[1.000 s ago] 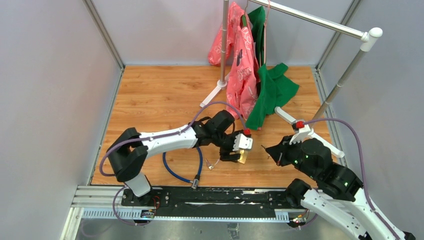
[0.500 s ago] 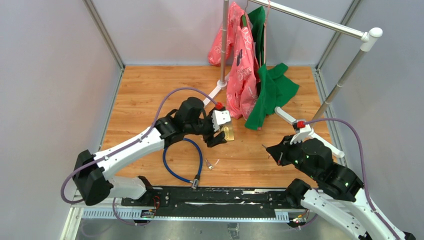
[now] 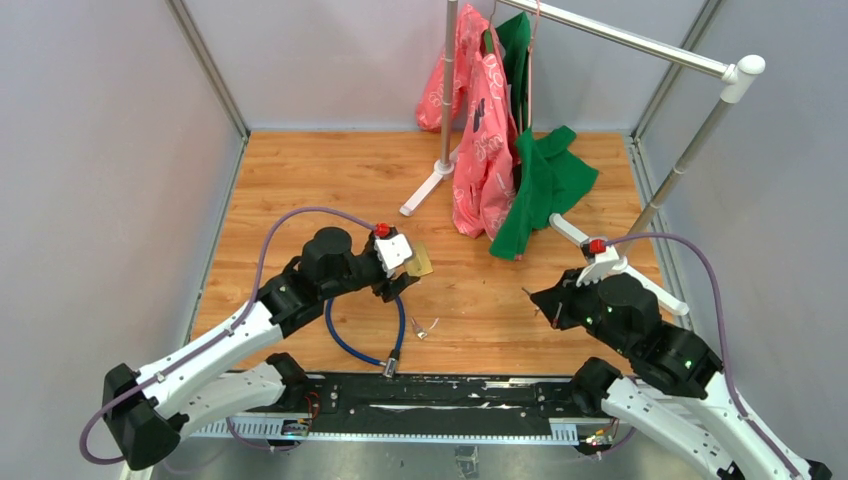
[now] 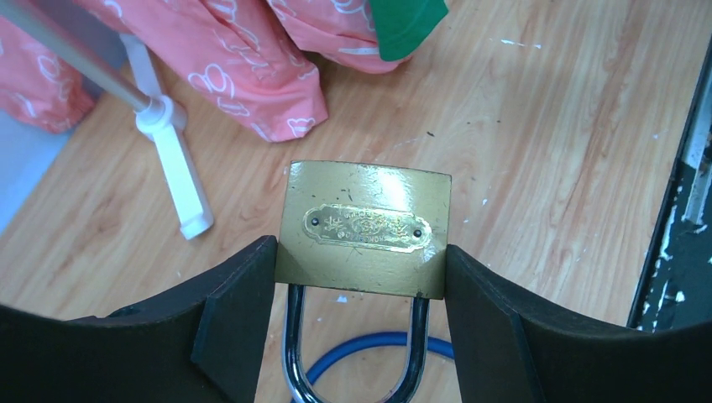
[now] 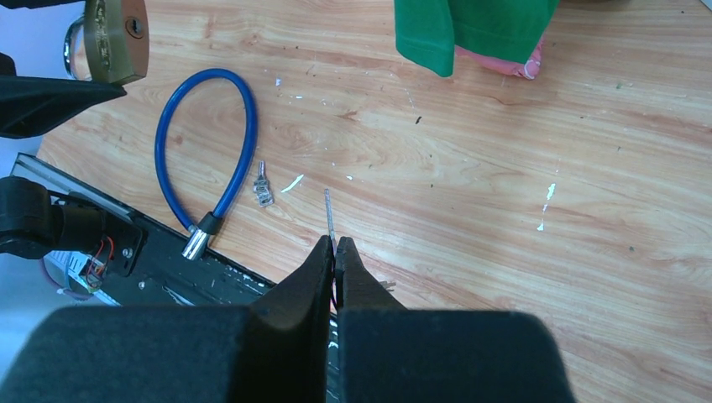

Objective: Unlock with the key

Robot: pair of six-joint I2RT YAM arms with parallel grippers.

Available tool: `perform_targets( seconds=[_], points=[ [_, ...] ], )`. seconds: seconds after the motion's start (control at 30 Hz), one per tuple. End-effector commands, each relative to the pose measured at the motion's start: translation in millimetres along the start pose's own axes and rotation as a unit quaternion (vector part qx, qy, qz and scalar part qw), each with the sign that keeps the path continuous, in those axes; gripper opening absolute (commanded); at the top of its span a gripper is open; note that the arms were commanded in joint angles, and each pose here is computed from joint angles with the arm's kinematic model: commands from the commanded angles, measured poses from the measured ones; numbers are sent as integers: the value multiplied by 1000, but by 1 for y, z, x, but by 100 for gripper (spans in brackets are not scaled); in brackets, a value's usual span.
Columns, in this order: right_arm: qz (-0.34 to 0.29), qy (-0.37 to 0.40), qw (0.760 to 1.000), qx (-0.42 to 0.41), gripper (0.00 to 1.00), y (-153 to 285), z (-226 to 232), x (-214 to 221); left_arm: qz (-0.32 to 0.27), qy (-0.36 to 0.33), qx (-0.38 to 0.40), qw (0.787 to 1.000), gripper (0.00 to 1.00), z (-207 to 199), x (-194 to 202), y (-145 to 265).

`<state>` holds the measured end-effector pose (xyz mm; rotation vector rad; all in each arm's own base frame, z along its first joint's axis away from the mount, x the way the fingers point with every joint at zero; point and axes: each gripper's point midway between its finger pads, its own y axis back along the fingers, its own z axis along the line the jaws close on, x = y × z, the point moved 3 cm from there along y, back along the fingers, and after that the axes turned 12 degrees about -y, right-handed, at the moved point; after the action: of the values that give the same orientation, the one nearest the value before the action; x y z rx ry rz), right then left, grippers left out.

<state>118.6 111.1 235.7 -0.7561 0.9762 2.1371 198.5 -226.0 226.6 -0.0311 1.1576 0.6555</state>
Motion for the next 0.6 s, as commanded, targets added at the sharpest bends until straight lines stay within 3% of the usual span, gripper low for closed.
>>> perform_targets(
  seconds=[0.0,0.1,0.37,0.57],
  points=[
    [6,5,1000,10,0,-7,-3,2,-73,-58,12,996,0,10,-26,2],
    [11,8,1000,14,0,-9,-4,4,-94,-71,73,990,0,-3,-27,-3],
    [23,11,1000,-2,0,-8,2,5,-134,-124,130,975,0,-20,-31,-2],
    [86,12,995,-55,0,-3,15,26,-163,-144,138,966,0,-25,-35,-1]
  ],
)
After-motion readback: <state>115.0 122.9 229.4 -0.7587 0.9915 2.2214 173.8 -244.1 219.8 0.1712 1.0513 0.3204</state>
